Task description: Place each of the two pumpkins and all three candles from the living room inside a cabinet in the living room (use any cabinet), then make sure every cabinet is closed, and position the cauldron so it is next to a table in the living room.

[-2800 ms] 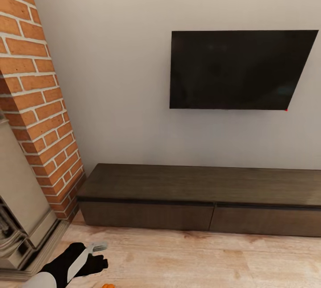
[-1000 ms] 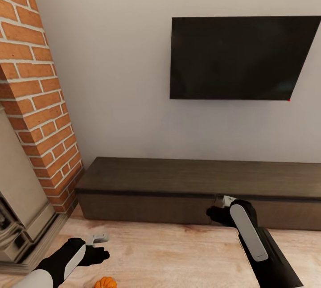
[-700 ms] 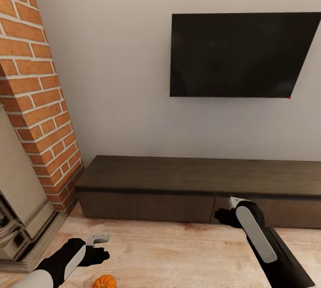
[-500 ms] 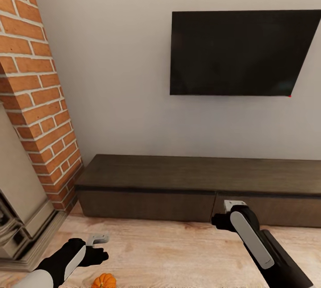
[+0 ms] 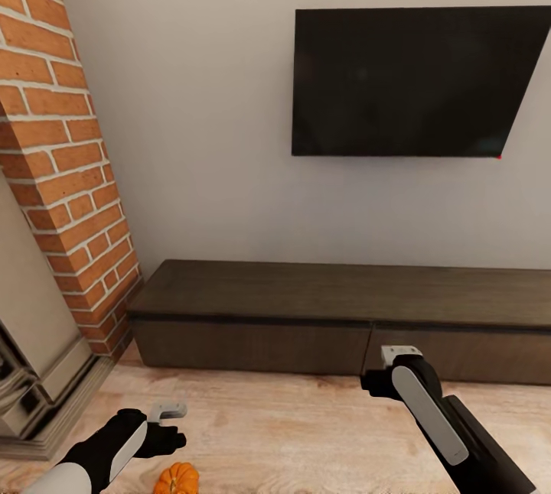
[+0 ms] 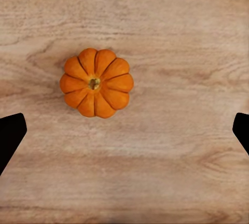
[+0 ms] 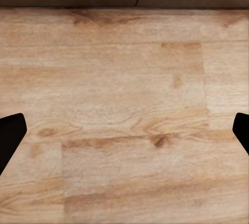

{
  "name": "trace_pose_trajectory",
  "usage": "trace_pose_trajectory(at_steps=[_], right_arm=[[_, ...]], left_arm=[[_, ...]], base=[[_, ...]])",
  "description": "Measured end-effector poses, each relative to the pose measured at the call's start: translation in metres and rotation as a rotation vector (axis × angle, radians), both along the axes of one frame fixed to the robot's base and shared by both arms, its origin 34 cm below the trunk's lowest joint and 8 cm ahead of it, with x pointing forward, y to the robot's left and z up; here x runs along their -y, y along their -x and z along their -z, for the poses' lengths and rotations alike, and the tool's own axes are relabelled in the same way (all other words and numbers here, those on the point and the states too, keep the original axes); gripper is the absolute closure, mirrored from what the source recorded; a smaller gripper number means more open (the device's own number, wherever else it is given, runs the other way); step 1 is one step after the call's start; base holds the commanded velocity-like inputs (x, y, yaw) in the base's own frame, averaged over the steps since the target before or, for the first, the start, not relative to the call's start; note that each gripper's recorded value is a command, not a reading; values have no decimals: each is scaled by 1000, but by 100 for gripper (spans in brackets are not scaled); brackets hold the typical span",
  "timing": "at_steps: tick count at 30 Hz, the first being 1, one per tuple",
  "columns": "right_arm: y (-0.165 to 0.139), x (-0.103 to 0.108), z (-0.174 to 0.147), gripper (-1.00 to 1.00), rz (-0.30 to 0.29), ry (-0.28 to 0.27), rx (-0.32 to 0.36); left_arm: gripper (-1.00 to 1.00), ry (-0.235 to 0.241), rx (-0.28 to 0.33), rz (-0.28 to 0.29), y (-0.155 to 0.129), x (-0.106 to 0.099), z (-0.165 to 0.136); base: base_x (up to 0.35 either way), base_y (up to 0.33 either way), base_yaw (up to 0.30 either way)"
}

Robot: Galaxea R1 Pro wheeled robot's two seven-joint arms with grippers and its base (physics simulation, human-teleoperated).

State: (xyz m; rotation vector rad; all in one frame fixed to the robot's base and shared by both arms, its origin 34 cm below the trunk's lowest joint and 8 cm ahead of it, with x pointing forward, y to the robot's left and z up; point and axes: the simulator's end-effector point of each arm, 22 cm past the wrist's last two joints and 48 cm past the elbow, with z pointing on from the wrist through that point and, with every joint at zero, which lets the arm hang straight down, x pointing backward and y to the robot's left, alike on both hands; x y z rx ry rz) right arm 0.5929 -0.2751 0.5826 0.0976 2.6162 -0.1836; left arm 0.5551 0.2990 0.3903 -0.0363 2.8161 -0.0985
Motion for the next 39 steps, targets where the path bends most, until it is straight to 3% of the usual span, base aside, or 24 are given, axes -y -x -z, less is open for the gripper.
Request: trace_pose_trajectory(at_steps=[6,10,15,39], right_arm=[[3,3,13,-100,1,0,0],[5,2,21,-100,-2,-5,0],[8,-2,33,-100,-9,-15,-3],[21,0,86,-100,-8,-13,-3]], left_arm=[[-100,13,-3,4,3,3,13],[-100,60,-3,20,6,13,20],[-100,81,-2,29,8,18,31],[-100,79,6,21,20,10,82]], base=[[0,0,0],[0,0,0],[0,0,0],[0,0,0]])
